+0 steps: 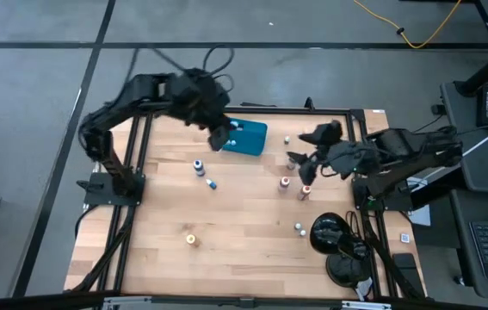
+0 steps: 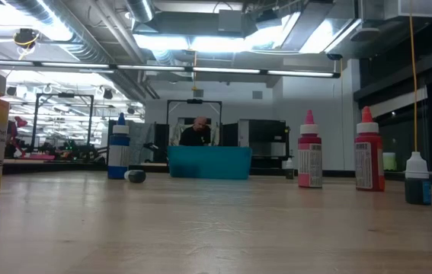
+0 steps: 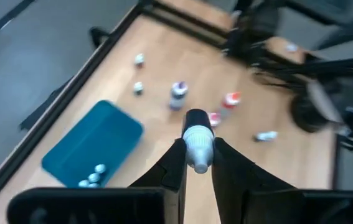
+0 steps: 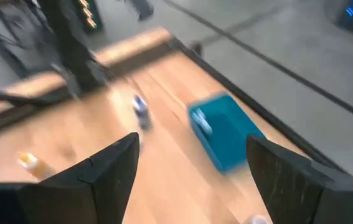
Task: Pick & Place food coloring
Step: Put the small black food coloring bottle into the blue bin
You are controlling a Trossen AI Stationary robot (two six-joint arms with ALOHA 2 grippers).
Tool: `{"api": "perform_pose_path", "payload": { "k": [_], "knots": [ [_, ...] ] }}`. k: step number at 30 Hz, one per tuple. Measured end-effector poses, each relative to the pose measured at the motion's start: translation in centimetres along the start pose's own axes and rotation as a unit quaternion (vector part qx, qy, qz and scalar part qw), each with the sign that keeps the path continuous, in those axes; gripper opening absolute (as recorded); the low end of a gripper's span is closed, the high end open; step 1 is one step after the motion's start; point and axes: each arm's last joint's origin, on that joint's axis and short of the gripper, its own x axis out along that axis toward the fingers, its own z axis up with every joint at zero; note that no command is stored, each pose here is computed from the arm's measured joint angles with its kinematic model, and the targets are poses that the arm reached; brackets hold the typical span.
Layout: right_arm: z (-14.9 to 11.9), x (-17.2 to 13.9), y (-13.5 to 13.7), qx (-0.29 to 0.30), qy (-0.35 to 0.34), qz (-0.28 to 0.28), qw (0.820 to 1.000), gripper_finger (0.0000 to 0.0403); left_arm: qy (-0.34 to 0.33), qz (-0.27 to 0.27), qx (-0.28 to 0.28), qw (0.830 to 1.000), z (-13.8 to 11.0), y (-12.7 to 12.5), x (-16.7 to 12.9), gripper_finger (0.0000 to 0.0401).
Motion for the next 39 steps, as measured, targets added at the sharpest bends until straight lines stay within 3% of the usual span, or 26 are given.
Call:
{"api": "perform_pose_path", "payload": {
  "k": [9,15,20,28,39],
  "knots": [
    [-6.6,0.8,-1.0,-0.067,0.015,-0.048,0.996,0.0294,0.057,0.026,-0.036,0.997,1.8,4.3,7.8,0.0046],
    [-12.9,2.2,-3.0,-0.025,-0.007,0.002,1.000,0.0294,0.086,0.055,-0.065,0.993,2.1,7.5,11.5,0.0046],
    [-17.1,3.4,-4.7,0.035,-0.040,0.086,0.995,0.0294,0.107,0.085,-0.110,0.984,2.1,10.6,13.9,0.0046],
    [-20.8,4.7,-6.0,0.062,-0.070,0.157,0.983,0.0294,0.165,0.123,-0.150,0.967,0.9,14.5,18.1,0.0046],
    [-23.3,5.7,-6.8,0.056,-0.044,0.147,0.987,0.0294,0.256,0.155,-0.176,0.938,-1.4,17.8,22.2,0.0046]
  ]
}}
